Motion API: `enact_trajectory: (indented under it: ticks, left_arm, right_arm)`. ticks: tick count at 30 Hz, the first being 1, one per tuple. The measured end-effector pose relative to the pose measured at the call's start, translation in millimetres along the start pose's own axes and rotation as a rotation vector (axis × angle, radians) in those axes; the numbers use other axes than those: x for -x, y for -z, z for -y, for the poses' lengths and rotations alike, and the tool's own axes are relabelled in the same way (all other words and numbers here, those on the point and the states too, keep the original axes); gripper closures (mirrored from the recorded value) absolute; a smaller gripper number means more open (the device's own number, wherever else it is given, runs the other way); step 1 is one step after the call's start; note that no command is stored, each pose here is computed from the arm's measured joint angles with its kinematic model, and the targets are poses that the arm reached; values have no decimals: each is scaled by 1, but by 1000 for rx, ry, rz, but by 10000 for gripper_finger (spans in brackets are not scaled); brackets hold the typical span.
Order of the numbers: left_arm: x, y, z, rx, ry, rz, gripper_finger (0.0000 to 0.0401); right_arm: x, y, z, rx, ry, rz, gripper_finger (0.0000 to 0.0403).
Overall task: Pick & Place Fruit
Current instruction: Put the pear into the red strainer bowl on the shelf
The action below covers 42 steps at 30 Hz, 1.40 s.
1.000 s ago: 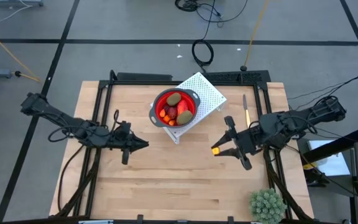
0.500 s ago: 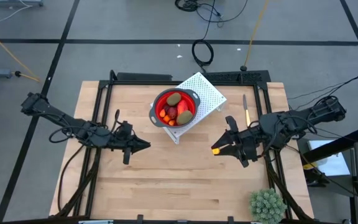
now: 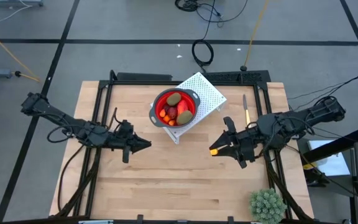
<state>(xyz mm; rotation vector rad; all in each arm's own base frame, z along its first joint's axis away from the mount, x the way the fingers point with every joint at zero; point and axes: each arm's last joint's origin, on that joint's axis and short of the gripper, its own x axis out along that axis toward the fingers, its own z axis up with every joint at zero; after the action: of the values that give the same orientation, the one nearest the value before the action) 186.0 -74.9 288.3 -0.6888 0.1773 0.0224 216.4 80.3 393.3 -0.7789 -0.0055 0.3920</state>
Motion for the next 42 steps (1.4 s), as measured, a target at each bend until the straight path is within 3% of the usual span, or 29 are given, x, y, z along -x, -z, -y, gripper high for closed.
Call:
enact_trajectory:
  ticks: [8,15,22,25,34,42]
  left_arm:
    - [-15,-9,17,-136,140,184,313]
    - [-34,-6,27,-295,244,306,246]
    - [-54,-2,34,-410,241,372,207]
    - [-66,-7,40,-366,237,376,200]
    - [-99,-18,48,-236,195,302,198]
    - [-115,-18,48,-113,202,269,198]
  right_arm:
    - [-22,5,-3,-52,10,-1,297]
    - [-40,12,0,-260,51,11,299]
    - [-53,19,10,-534,122,60,300]
    - [-57,23,13,-566,140,65,301]
    - [-67,27,7,-421,122,36,299]
    - [-66,25,5,-416,192,-10,299]
